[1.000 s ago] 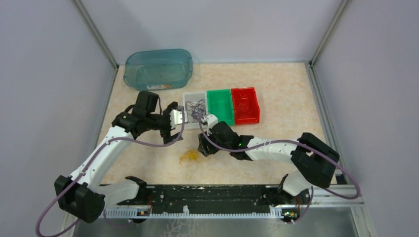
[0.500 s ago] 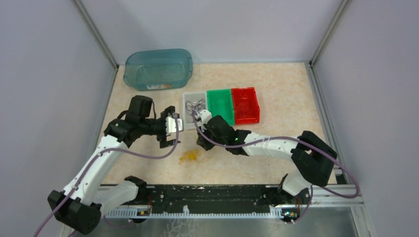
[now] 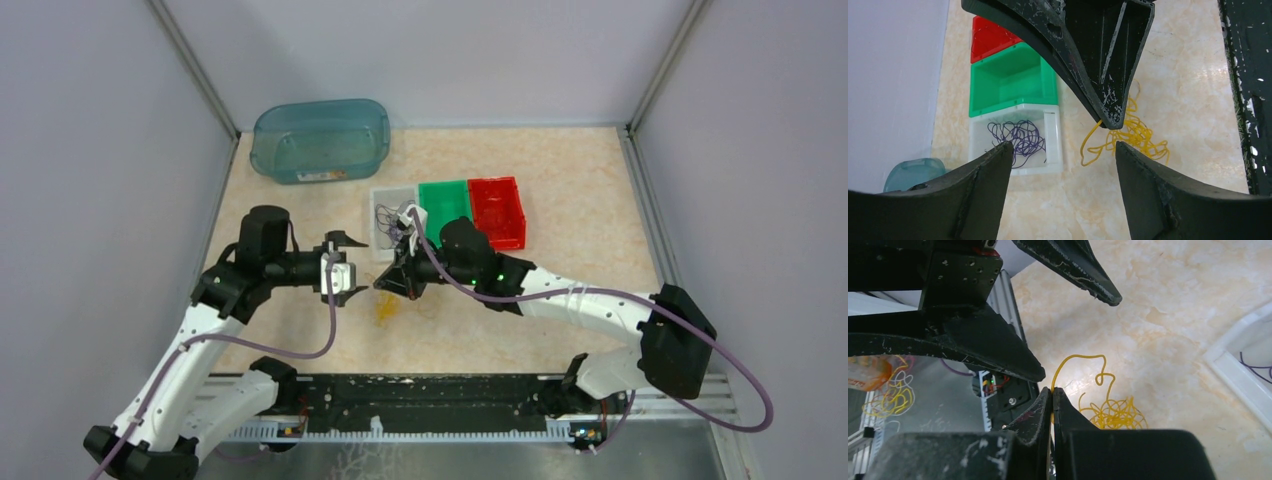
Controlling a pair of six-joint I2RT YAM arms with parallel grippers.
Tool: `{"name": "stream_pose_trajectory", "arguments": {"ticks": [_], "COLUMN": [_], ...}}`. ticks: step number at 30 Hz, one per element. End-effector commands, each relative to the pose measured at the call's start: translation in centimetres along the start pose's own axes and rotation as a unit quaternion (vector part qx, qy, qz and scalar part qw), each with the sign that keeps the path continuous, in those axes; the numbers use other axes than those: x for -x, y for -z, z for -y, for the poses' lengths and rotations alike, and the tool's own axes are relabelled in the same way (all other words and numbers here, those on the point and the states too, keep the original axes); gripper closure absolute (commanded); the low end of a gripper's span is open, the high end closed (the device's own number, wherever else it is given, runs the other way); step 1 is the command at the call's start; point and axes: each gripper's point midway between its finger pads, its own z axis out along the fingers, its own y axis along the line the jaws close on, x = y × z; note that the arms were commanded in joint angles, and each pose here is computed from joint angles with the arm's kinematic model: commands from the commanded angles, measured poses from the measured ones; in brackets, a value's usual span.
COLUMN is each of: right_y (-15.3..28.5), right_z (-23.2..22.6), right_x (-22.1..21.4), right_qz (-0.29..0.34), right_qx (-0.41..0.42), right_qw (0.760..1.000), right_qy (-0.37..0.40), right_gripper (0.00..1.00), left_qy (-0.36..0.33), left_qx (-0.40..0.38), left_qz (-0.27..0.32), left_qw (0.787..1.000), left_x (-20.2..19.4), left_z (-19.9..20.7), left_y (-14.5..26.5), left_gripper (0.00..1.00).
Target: Untangle the cables
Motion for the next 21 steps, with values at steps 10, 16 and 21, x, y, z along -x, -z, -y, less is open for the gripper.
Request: {"name": "stream_pose_trajectory", "arguments": {"ticks": [10,16,21], "right_y": [1.2,0.9,1.1], "right_z": [-5.2,-5.5,-6.0], "right_x": [6.3,6.3,6.4], "right_qz": [0.087,0.089,0.093], "right_qx": [0.093,0.105,0.116], "right_qw": [0.992,0.99,0.988], "right_qy": [-0.007,-0.024,-0.032], "right_gripper": [1.0,1.0,1.0], "left_qy": [0.017,0.018,0.003], "left_qx": [-0.022,0.006,0.047], "left_qz": [0.051,0.053,0.042], "left_qw": [0.998,0.998,0.998], "left_x": [1.3,1.2,0.7], "left_z": [1.7,0.9,-0.5], "left_y": [-0.4,-0.5,-0.4], "left_gripper": [0.37,0.5,0.72]}}
